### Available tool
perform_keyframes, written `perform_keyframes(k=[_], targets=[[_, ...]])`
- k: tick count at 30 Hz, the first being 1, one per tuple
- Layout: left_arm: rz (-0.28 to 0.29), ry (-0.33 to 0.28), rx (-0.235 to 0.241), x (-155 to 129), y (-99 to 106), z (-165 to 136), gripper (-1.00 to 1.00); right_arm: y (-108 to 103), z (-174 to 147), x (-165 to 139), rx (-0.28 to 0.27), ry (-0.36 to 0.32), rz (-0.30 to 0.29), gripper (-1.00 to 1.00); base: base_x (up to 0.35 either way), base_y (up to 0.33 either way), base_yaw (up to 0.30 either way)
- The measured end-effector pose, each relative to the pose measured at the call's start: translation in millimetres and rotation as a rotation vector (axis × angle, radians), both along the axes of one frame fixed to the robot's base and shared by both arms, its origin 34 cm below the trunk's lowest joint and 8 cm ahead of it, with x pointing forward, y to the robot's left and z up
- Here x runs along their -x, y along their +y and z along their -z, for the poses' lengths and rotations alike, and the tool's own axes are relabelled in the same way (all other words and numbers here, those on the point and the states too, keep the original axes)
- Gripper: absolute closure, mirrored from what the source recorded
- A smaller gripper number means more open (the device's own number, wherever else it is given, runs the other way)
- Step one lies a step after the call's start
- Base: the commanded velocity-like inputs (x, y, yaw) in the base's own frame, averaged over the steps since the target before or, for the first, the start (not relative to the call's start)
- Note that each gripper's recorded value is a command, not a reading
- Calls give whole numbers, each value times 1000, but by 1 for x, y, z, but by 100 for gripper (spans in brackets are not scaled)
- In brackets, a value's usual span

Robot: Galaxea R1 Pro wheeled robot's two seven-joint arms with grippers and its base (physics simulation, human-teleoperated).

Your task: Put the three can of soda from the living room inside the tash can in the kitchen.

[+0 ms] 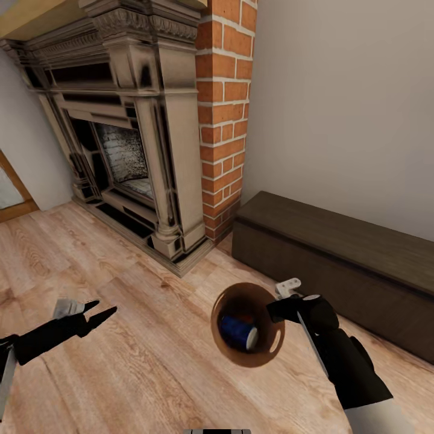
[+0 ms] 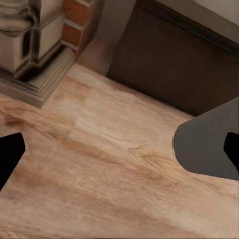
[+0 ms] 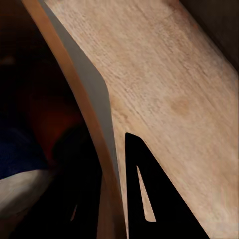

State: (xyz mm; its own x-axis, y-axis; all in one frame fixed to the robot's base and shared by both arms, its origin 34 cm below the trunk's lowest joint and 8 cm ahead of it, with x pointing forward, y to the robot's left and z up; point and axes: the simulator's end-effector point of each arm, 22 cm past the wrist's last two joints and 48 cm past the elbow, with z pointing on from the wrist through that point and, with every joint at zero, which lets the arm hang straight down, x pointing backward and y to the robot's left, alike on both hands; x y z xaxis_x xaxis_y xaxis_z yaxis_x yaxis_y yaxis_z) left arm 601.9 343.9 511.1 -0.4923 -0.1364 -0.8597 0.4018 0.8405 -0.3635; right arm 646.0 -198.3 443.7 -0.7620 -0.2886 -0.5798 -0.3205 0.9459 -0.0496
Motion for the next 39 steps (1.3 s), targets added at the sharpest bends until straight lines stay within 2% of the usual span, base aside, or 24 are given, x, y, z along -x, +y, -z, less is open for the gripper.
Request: perform_keyframes(k=[2, 3, 4, 6, 9, 11, 13, 15, 19, 23, 25, 31, 37, 39], targets=[[-152, -7, -87, -7, 30, 49, -100, -6, -3, -4, -32, -21, 21, 100, 0, 0, 0], [-210, -8, -119, -5, 42, 72, -100, -12, -5, -8, -34, -57, 31, 100, 0, 0, 0], [-236, -7, -130, -3, 46, 83, -100, -19, -5, -10, -15, -81, 35, 100, 0, 0, 0], [-319, 9, -168, 7, 61, 120, -100, -34, 11, 5, -22, -184, 35, 100, 0, 0, 0], [-385, 42, -184, 17, 71, 143, -100, -33, 34, 29, -78, -219, 28, 100, 0, 0, 0], [-403, 44, -195, 18, 74, 148, -100, -36, 31, 34, -73, -249, 23, 100, 0, 0, 0], [-409, 43, -198, 19, 71, 151, -100, -44, 48, 56, -82, -233, 39, 100, 0, 0, 0], [-409, 44, -179, 20, 58, 156, -100, -60, 71, 76, -67, -239, 52, 100, 0, 0, 0], [-400, 50, -153, 22, 42, 161, -100, -66, 93, 98, -83, -235, 55, 100, 0, 0, 0], [-397, 55, -158, 35, 36, 173, -100, -95, 89, 96, -74, -317, 97, 100, 0, 0, 0], [-398, 59, -160, 39, 35, 178, -100, -115, 94, 100, -55, -325, 134, 100, 0, 0, 0], [-398, 60, -162, 42, 34, 180, -100, -115, 94, 102, -82, -328, 128, 100, 0, 0, 0], [-398, 60, -162, 42, 34, 180, -100, -116, 89, 100, -139, -344, 165, 100, 0, 0, 0], [-398, 60, -162, 42, 34, 180, -100, -134, 87, 101, -133, -352, 210, 100, 0, 0, 0]])
